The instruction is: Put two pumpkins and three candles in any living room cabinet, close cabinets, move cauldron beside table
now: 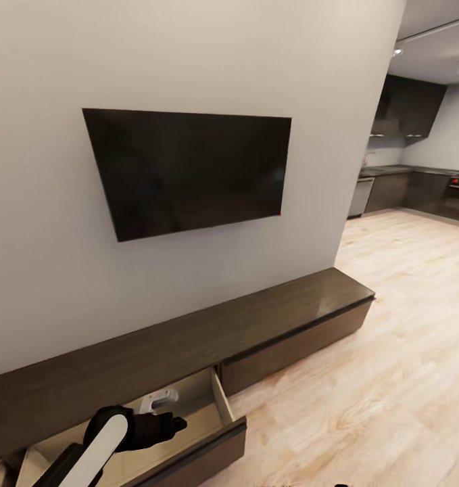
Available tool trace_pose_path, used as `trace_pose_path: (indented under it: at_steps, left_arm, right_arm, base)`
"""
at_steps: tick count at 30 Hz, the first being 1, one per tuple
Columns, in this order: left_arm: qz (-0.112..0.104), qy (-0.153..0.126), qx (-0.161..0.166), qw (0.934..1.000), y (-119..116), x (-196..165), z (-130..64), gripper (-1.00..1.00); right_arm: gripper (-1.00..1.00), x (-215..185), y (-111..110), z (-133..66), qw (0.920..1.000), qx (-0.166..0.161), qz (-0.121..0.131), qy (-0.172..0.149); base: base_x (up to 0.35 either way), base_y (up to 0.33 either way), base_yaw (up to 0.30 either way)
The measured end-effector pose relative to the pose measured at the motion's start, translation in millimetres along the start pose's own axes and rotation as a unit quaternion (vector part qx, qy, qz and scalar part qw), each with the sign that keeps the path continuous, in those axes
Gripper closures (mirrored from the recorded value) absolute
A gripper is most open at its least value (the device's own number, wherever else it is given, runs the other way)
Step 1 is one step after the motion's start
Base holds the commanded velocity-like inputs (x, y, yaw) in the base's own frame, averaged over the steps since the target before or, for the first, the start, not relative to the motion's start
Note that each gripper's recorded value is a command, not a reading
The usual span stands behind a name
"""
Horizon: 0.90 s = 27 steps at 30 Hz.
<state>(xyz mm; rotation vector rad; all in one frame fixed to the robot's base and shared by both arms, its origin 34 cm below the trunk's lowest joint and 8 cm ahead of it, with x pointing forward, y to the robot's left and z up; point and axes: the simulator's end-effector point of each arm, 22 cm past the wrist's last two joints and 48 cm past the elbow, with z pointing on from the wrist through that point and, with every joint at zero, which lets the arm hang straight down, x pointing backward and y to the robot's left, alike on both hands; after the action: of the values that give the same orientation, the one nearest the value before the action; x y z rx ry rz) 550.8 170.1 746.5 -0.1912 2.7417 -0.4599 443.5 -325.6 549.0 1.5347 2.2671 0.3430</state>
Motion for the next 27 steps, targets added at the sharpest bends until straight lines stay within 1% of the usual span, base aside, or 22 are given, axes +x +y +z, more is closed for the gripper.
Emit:
trace_pose_path:
  at_steps: [14,18,23,27]
  left_arm:
    - [0.003,0.002,0.001,1.0000,-2.2,1.9,0.7,-1.00]
    - [0.003,0.002,0.001,1.0000,-2.8,2.5,0.9,-1.00]
    - [0.003,0.002,0.002,1.0000,-2.9,2.5,1.0,-1.00]
    - [0.004,0.002,0.002,1.0000,-2.9,2.5,1.0,-1.00]
  right_arm:
    - [-1.00,-1.1,-0.3,-0.1,1.0000,0.000,0.001,-0.001]
    - [-1.00,-0.7,-0.1,0.0,1.0000,0.000,0.001,-0.001]
    - [-1.00,-0.9,-0.4,-0.1,1.0000,0.000,0.001,-0.001]
    - [-1.00,-1.0,-0.4,-0.1,1.0000,0.000,0.001,-0.002]
  base:
    - [0.000,-0.013,-0.281]
    - [0.000,-0.138,-0.281]
    - [0.000,-0.234,-0.281]
    - [0.000,-0.095,-0.281]
